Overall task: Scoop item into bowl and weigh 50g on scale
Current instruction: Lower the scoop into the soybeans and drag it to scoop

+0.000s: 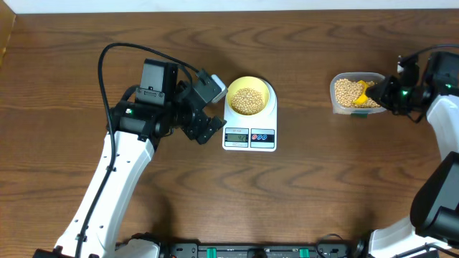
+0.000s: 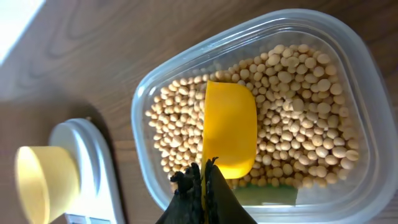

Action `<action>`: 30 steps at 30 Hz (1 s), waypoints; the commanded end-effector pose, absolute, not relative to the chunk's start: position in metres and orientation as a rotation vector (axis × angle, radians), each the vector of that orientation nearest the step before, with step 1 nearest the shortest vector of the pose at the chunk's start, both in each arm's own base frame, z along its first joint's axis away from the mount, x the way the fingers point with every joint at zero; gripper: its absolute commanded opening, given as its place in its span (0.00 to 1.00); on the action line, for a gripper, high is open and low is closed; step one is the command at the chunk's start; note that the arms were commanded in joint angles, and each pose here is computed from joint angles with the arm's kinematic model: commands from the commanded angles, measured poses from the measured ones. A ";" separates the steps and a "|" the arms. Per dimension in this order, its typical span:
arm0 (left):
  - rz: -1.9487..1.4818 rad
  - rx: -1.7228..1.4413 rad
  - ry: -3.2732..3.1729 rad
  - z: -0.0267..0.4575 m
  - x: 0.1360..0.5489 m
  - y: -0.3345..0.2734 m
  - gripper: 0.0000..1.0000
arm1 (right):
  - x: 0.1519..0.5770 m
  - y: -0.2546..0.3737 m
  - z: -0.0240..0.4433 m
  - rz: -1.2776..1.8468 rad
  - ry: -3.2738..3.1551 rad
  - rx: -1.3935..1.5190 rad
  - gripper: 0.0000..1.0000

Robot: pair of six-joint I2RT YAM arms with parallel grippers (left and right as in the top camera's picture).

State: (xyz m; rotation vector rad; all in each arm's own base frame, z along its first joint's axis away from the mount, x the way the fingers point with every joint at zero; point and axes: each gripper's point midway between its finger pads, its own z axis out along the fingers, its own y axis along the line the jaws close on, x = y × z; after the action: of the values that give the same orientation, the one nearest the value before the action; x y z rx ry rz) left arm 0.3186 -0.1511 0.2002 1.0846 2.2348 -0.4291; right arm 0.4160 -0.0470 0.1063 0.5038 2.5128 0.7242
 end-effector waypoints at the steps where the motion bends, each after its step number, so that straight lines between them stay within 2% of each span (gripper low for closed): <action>1: -0.418 1.089 2.240 0.196 0.317 -0.148 0.88 | 0.414 -0.042 0.112 0.860 2.476 0.514 0.01; 18: -0.418 1.089 2.240 0.196 0.317 -0.148 0.88 | 0.399 -0.073 0.111 0.841 2.467 0.633 0.01; 30: -0.418 1.089 2.240 0.196 0.317 -0.148 0.88 | 0.399 -0.069 0.120 0.905 2.428 0.498 0.01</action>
State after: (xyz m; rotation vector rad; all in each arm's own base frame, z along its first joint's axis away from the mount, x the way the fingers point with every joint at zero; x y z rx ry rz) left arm 0.3187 -0.1512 0.2003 1.0845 2.2344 -0.4290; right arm 0.4003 -0.0699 0.1159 0.5455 2.4503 0.8736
